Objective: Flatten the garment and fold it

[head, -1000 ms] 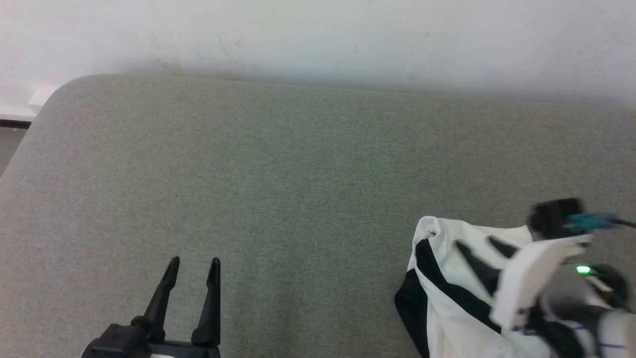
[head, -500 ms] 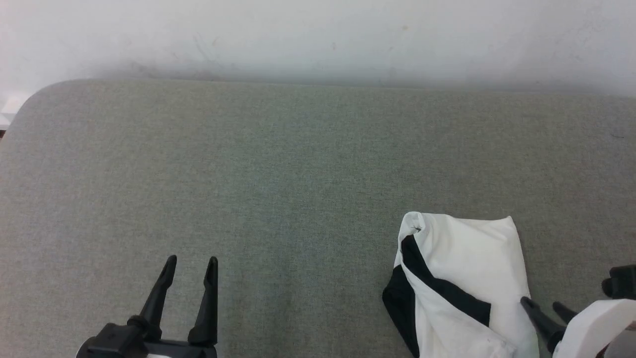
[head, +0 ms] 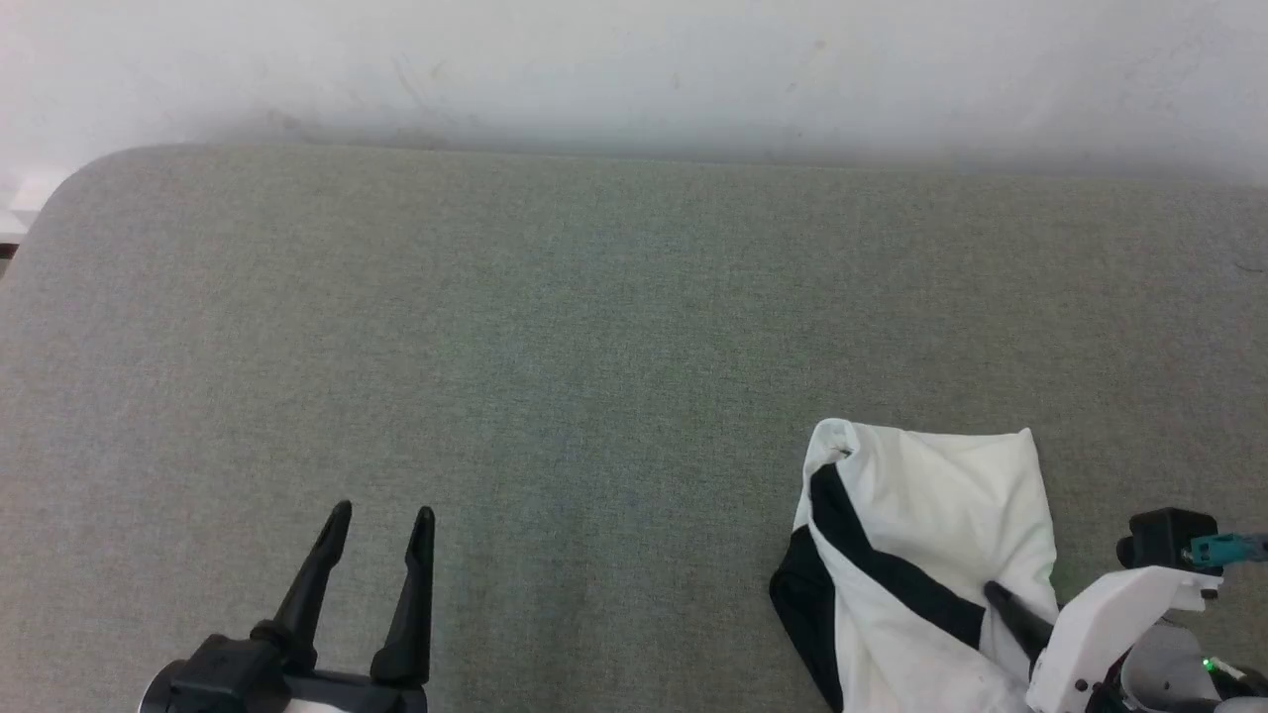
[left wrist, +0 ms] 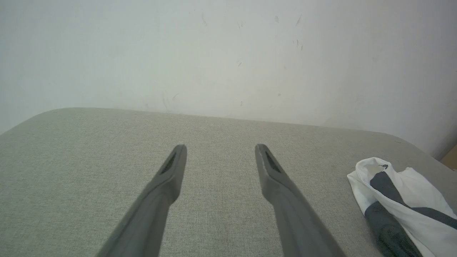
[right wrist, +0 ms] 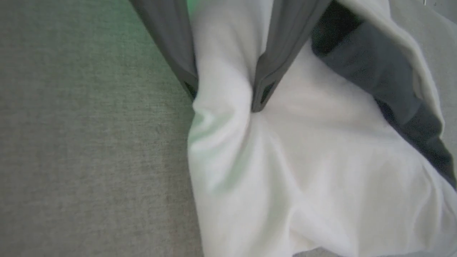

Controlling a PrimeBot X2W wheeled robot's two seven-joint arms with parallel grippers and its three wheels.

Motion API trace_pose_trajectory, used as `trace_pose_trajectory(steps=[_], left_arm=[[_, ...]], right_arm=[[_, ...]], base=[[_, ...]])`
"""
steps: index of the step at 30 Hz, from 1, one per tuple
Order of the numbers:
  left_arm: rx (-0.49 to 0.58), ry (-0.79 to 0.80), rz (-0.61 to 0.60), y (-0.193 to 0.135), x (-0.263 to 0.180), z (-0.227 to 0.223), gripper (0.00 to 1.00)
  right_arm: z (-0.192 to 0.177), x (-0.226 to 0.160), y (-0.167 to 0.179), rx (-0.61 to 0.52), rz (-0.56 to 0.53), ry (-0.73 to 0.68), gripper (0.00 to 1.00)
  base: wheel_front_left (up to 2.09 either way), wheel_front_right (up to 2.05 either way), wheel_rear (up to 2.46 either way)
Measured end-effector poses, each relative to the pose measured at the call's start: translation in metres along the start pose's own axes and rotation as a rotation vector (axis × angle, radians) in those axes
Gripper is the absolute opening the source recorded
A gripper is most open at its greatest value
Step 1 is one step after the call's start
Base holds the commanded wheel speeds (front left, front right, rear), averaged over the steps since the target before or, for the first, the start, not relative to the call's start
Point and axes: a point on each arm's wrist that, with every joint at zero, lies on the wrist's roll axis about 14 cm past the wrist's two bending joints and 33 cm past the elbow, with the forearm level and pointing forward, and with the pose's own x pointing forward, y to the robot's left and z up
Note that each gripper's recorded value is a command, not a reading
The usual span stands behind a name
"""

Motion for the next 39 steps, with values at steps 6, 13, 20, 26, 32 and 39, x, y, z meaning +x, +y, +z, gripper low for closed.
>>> trace_pose_trajectory(steps=[6, 13, 20, 26, 32, 39], left_arm=[[-0.005, 0.000, -0.014, -0.004, 0.003, 0.000, 1.00], [-0.013, -0.025, -0.057, -0.016, 0.016, 0.004, 1.00], [-0.002, -0.062, -0.105, -0.026, 0.044, 0.010, 1.00], [0.021, -0.086, -0.138, -0.030, 0.076, 0.010, 1.00], [0.044, -0.089, -0.175, -0.035, 0.103, 0.001, 1.00], [0.048, -0.093, -0.207, -0.041, 0.129, -0.011, 1.00]], right_arm=[[0.009, 0.000, -0.004, -0.018, -0.026, -0.028, 0.00], [0.061, -0.011, -0.010, -0.111, -0.080, -0.150, 0.00], [0.114, -0.018, -0.038, -0.217, -0.190, -0.188, 0.00], [0.148, -0.015, -0.073, -0.299, -0.309, -0.183, 0.00], [0.174, -0.017, -0.118, -0.362, -0.450, -0.168, 0.00], [0.181, -0.028, -0.175, -0.380, -0.624, -0.114, 0.00]], base=[[0.00, 0.00, 0.00], [0.00, 0.00, 0.00], [0.00, 0.00, 0.00], [0.00, 0.00, 0.00], [0.00, 0.00, 0.00], [0.00, 0.00, 0.00]])
